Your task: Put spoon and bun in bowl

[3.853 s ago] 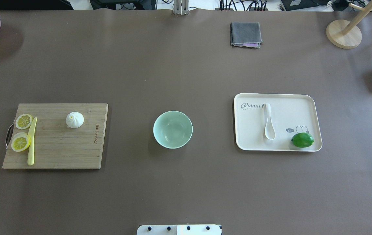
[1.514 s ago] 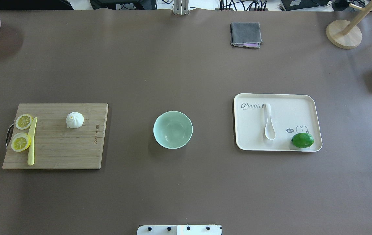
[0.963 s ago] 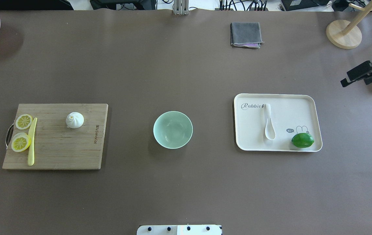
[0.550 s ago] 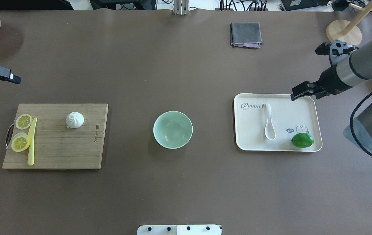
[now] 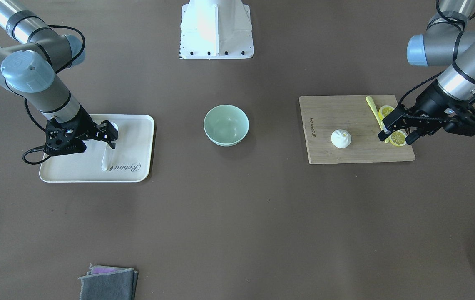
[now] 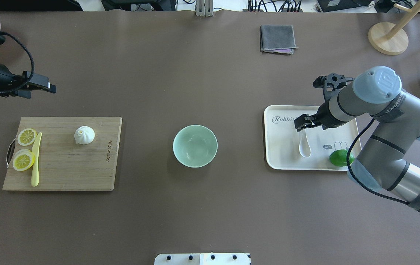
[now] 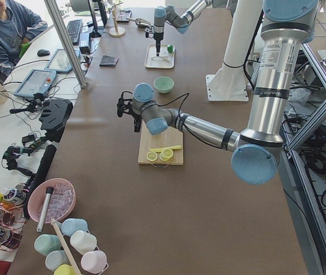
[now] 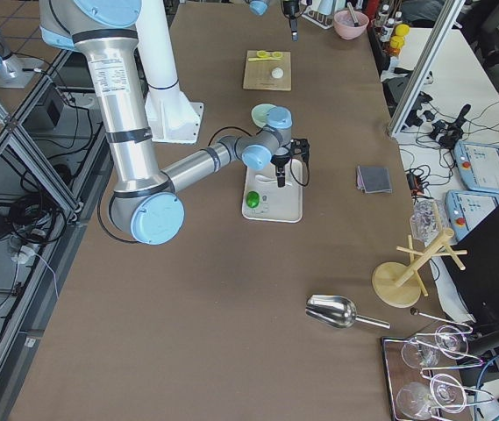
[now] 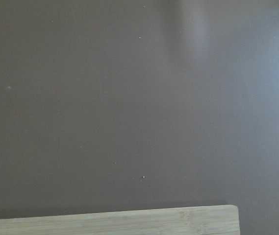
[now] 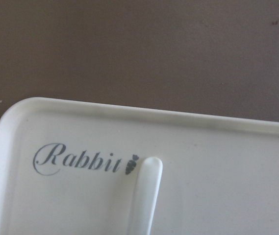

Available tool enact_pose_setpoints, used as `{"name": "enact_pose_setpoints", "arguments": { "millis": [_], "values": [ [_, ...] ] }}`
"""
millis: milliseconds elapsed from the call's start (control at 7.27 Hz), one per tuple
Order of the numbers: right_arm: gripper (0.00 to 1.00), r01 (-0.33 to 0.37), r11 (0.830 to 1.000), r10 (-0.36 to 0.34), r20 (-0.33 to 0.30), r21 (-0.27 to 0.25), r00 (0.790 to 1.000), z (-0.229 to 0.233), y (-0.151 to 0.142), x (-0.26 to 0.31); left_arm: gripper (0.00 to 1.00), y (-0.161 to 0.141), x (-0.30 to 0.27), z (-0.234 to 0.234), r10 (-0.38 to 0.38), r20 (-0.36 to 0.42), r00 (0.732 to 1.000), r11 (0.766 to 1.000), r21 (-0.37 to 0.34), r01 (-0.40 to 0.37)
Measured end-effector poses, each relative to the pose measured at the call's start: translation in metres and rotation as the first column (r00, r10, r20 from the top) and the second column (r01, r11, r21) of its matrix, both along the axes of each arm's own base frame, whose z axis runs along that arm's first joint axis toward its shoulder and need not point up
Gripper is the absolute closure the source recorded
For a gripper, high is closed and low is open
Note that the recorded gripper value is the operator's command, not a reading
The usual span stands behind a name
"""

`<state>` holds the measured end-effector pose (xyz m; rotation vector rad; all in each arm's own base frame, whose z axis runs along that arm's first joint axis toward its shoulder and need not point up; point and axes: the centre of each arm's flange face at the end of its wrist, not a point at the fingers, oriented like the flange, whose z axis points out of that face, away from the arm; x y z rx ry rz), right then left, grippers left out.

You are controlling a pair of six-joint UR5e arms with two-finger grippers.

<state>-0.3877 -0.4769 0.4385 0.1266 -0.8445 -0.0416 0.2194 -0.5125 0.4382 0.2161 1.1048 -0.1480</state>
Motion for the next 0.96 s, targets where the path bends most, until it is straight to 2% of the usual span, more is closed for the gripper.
{"name": "enact_pose_setpoints", "arguments": {
  "millis": [138, 413, 550, 963],
  "values": [
    [0.31, -0.002, 1.000, 0.002, 0.004, 0.000, 1.000, 0.0051, -0.0041, -0.0082, 0.02, 0.0001, 0.0022, -0.0025, -0.003, -0.003, 1.000, 1.000, -0.003, 0.003],
    [0.86, -0.027, 0.999, 0.027, 0.018, -0.027, 0.999, 0.0043, -0.0092, -0.0159, 0.02, 0.0007, 0.0028, -0.0050, -0.005, -0.006, 1.000, 1.000, -0.003, 0.005],
    [1.00, -0.031, 0.999, 0.032, 0.020, -0.037, 0.999, 0.0050, -0.0087, -0.0162, 0.02, 0.0012, 0.0027, -0.0069, -0.005, -0.008, 1.000, 1.000, 0.000, 0.005],
    [1.00, -0.016, 0.998, 0.018, 0.036, -0.053, 0.999, 0.0028, -0.0058, -0.0149, 0.02, 0.0006, 0.0031, -0.0100, -0.005, -0.011, 1.000, 1.000, 0.005, 0.005]
  ]
}}
